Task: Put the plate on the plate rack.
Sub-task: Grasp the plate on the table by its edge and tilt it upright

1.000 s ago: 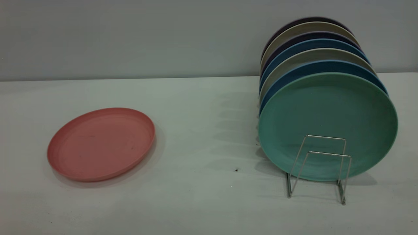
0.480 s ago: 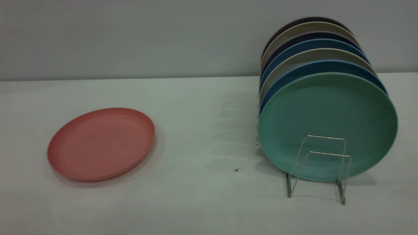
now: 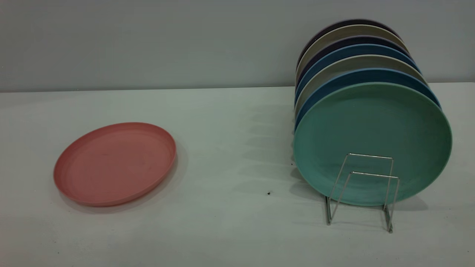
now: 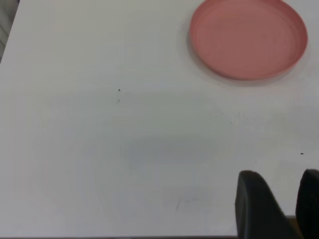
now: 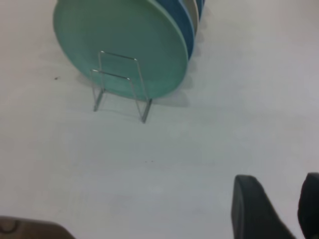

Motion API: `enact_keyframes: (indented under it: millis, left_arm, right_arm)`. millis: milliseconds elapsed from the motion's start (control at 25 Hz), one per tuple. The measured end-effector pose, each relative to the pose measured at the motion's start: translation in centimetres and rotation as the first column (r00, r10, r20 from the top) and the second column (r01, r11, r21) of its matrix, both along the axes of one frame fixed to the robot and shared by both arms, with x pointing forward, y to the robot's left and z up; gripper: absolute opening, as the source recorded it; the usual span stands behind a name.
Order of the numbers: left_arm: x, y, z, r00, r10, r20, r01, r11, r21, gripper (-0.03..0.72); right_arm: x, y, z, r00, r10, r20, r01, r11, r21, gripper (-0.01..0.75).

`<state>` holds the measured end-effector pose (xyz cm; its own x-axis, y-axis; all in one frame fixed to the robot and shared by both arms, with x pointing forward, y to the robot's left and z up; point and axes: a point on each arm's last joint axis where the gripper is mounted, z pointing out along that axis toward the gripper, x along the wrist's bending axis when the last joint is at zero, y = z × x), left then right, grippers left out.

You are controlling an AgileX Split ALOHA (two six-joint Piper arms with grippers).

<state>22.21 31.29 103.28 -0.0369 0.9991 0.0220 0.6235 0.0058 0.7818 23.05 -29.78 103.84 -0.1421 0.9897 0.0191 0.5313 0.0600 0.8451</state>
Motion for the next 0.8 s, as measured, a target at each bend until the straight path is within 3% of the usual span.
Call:
enact_keyframes:
  millis: [520,640,800]
  left_arm:
    - [0.1,0.0,0.0,1.000,0.000,-0.006,0.000,1.000,0.001,0.240]
    - [1.0,-0.1,0.1,0.998,0.000,-0.068,0.000,1.000,0.006,0.240]
    - [3.3,-0.3,0.3,0.982,0.000,-0.190,0.003,1.000,0.016,0.240]
  right_arm:
    - [0.1,0.0,0.4,0.999,0.029,0.018,-0.029,1.000,0.005,0.243]
    - [1.0,0.1,1.6,0.999,0.027,0.036,-0.027,1.000,0.004,0.243]
    - [3.8,0.6,3.0,0.999,0.037,-0.028,-0.037,0.999,-0.015,0.243]
